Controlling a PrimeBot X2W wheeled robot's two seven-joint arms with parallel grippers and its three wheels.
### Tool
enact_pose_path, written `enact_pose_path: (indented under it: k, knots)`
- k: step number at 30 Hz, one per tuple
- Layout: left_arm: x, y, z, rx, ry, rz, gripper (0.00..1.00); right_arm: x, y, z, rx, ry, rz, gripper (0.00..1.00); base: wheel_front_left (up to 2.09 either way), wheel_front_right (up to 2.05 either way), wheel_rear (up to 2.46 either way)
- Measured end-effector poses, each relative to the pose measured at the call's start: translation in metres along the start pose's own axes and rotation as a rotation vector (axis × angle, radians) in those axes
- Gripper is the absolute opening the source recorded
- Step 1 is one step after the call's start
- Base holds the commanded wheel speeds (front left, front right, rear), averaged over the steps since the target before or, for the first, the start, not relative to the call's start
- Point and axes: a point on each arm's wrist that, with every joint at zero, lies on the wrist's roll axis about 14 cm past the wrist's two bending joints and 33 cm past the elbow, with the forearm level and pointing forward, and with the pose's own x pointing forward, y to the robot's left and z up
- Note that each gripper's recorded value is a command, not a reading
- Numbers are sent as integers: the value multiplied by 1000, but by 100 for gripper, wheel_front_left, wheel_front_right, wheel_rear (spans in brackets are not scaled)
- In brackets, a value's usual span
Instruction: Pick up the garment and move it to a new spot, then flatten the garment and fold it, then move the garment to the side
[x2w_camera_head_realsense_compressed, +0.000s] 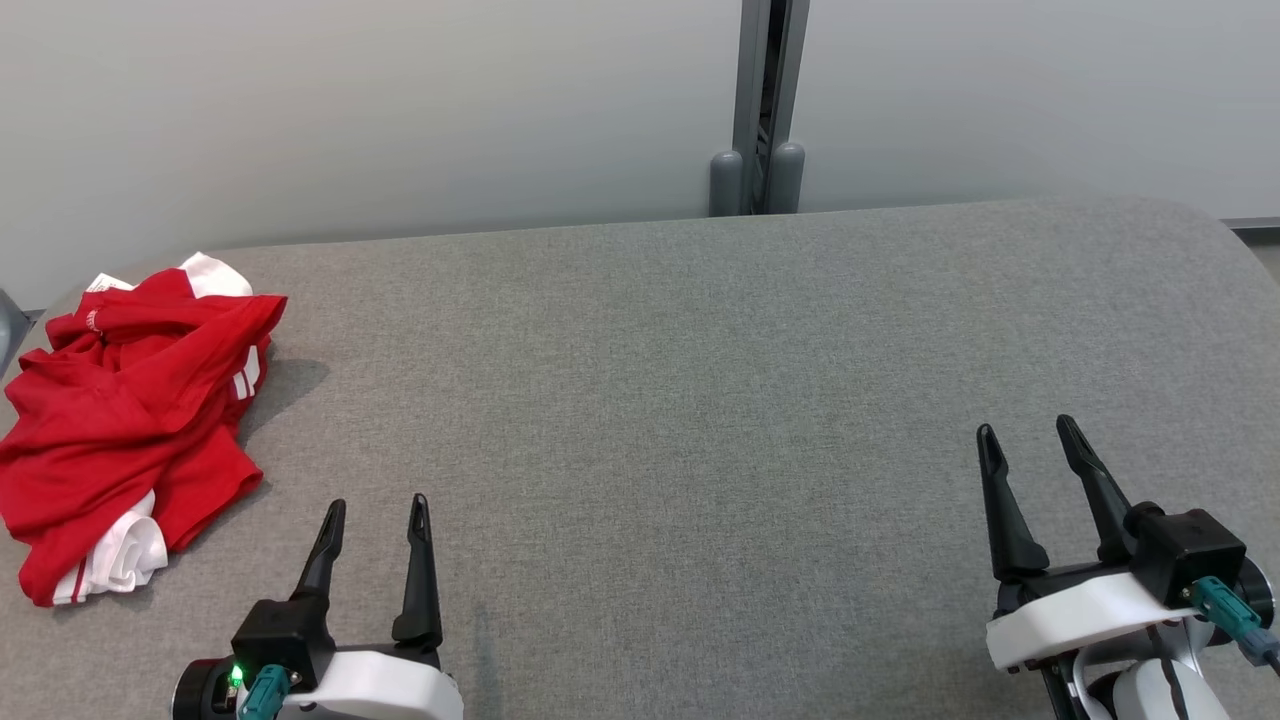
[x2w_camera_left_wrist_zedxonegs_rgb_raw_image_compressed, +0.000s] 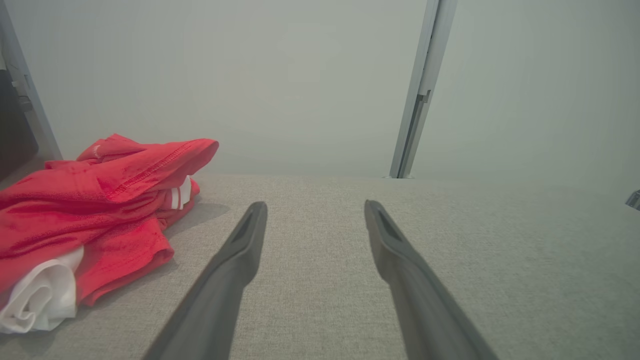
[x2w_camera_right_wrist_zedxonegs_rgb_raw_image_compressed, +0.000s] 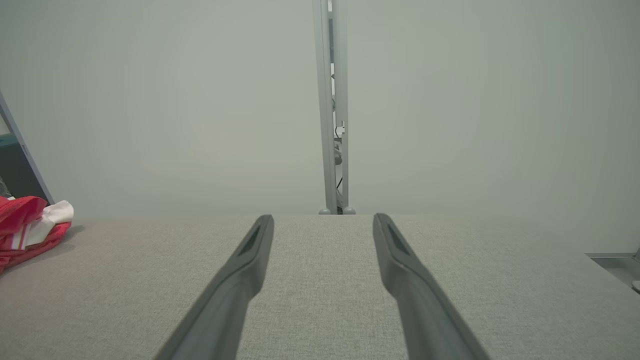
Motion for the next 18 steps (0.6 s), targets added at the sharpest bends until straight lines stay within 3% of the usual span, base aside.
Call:
enact_pose_path:
  k: [13,18]
  knots:
    - [1,1,-1,1,3,1,100,0,-4,-1,18,2,-16,100,0,0,0]
    - [-3,9,0,2,1,26,100,7,11,-1,14,-2,32,100,0,0,0]
